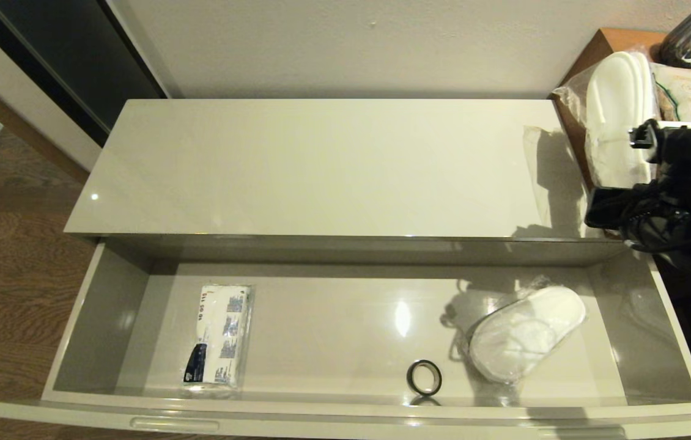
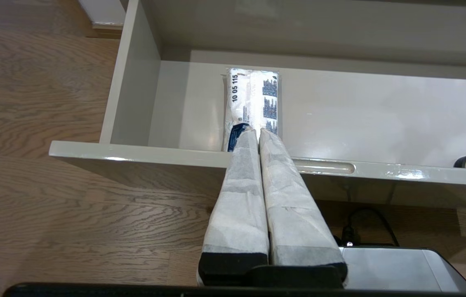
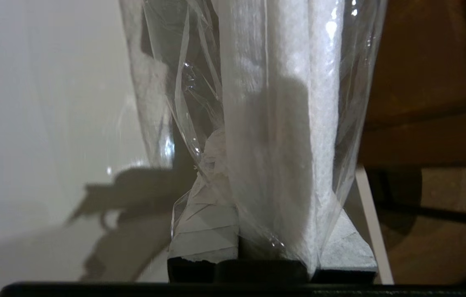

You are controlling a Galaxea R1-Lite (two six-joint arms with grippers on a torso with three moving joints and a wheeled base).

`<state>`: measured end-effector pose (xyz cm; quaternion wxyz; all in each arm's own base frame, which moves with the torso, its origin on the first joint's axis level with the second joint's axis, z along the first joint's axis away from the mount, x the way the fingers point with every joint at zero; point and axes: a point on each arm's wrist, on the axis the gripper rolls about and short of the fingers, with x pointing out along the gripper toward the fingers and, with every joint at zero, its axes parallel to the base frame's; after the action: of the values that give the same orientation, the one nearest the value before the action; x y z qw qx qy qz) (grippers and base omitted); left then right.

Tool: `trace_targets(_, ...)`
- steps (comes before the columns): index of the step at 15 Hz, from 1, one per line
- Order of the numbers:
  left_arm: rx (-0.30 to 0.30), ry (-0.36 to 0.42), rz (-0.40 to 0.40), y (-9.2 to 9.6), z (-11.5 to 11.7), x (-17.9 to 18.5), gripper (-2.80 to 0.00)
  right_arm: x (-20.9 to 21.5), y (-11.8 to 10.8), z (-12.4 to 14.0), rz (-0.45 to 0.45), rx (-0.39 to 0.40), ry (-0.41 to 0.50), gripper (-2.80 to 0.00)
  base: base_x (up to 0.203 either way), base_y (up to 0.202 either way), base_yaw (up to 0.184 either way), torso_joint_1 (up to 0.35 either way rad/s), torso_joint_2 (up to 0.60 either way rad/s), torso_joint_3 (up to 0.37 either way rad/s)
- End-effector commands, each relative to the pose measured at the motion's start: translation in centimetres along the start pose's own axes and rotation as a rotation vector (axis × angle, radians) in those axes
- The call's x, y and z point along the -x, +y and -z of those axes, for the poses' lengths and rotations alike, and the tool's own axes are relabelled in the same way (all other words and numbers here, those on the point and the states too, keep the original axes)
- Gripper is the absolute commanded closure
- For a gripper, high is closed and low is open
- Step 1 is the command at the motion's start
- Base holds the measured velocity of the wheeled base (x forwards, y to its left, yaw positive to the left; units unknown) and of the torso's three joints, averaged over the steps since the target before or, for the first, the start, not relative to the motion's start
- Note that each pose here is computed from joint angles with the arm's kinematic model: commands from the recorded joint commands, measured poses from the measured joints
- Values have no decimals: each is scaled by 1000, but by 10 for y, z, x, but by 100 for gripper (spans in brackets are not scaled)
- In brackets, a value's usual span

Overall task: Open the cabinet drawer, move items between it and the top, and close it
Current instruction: Put the disposable slippers in the drawer

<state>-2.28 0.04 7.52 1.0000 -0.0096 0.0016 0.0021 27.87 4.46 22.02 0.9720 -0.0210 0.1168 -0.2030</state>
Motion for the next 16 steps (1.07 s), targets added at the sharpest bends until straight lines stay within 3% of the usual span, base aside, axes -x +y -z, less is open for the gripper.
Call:
trace_targets(1, 1, 0, 0, 0, 0, 0, 0, 68, -32, -7, -52, -8, 42, 0, 0, 0, 0, 0, 0, 0)
trace_targets(2, 1, 1, 0, 0, 0, 0, 0, 93, -41, 1, -89, -7, 88, 0, 0, 0, 0, 0, 0, 0)
trace_targets(5, 1, 1, 0, 0, 0, 0, 0, 151, -70, 54, -176, 21, 342, 0, 0, 0, 0, 0, 0, 0)
trace_targets(6, 1, 1, 0, 0, 0, 0, 0, 160, -77, 74, -195, 42, 425, 0, 0, 0, 0, 0, 0, 0)
trace_targets(8, 1, 1, 0, 0, 0, 0, 0, 167, -82, 95, -212, 56, 502, 0, 0, 0, 0, 0, 0, 0)
trace_targets(12, 1, 1, 0, 0, 0, 0, 0, 179, -99, 102, -242, 58, 563, 0, 0, 0, 0, 0, 0, 0)
trace_targets(16, 1, 0, 0, 0, 0, 0, 0, 186, -105, 112, -364, 60, 763, 0, 0, 0, 0, 0, 0, 0)
